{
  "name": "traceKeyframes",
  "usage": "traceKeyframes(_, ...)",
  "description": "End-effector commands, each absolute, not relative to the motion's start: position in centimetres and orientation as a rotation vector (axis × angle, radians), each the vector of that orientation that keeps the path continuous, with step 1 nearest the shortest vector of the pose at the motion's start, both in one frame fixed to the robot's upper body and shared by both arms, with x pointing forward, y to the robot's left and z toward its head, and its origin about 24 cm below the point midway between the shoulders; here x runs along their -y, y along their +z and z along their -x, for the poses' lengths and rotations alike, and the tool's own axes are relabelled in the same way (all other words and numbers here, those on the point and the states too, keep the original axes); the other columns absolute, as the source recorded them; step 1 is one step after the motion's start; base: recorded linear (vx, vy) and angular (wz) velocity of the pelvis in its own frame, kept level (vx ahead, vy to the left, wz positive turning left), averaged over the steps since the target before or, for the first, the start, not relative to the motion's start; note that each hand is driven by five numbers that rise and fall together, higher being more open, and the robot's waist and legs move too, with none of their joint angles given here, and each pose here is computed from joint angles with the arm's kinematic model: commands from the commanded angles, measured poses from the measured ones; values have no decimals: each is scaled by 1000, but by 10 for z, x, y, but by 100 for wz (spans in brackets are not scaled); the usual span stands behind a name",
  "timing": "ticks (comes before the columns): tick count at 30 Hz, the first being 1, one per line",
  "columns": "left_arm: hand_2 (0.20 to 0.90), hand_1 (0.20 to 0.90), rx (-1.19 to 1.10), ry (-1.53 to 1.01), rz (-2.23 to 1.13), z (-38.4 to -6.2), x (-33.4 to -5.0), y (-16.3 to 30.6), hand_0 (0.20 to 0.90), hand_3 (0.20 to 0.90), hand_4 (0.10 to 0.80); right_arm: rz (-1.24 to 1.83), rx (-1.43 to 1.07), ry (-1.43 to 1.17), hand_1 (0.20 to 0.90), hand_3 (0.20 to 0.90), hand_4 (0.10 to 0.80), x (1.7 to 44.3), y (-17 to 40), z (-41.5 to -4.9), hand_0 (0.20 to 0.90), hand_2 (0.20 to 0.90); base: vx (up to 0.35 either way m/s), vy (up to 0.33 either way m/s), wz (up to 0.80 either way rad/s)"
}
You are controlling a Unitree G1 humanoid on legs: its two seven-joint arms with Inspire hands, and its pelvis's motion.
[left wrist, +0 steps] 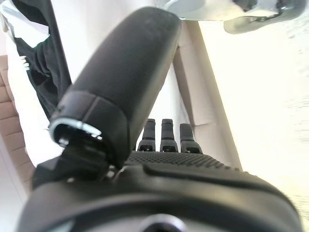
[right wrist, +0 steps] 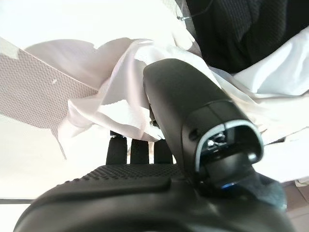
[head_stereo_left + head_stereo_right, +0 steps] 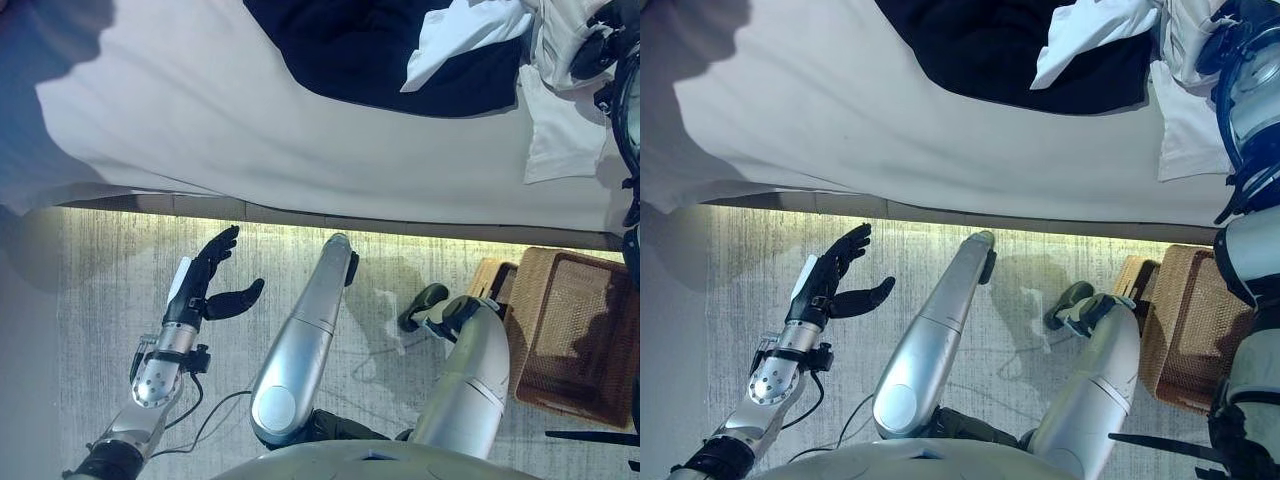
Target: Pick up the clothes from the bed and place them into the basket
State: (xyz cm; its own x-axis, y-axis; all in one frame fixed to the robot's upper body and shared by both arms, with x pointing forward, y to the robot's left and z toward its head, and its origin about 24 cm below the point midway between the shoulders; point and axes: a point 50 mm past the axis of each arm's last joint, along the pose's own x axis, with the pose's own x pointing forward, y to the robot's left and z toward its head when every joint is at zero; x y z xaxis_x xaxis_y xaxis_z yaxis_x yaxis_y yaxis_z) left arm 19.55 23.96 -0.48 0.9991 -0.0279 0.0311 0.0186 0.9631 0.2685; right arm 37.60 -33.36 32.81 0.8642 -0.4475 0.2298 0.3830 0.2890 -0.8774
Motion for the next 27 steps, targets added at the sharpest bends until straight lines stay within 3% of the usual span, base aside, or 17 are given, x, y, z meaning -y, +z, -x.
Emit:
traceKeyframes(1, 900, 900, 186, 23, -289, -191, -258, 22, 900, 900, 800, 1213, 102, -681, 300, 200, 100, 341, 383, -353, 300, 300, 0, 0, 0)
traceKeyframes(14, 900, 900, -196, -124, -425, -176, -253, -41, 900, 900, 800, 804, 206, -497, 300, 200, 100, 346, 374, -351, 300, 300, 24, 41, -8)
traceKeyframes(20, 900, 900, -249, -117, -450, -176, -255, -49, 900, 900, 800, 558, 264, -415, 300, 200, 100, 354, 374, -346, 300, 300, 49, 10, -8)
traceKeyframes(27, 900, 900, -284, -147, -504, -170, -243, -62, 900, 900, 800, 483, 346, -408, 300, 200, 100, 352, 383, -342, 300, 300, 42, 29, -8)
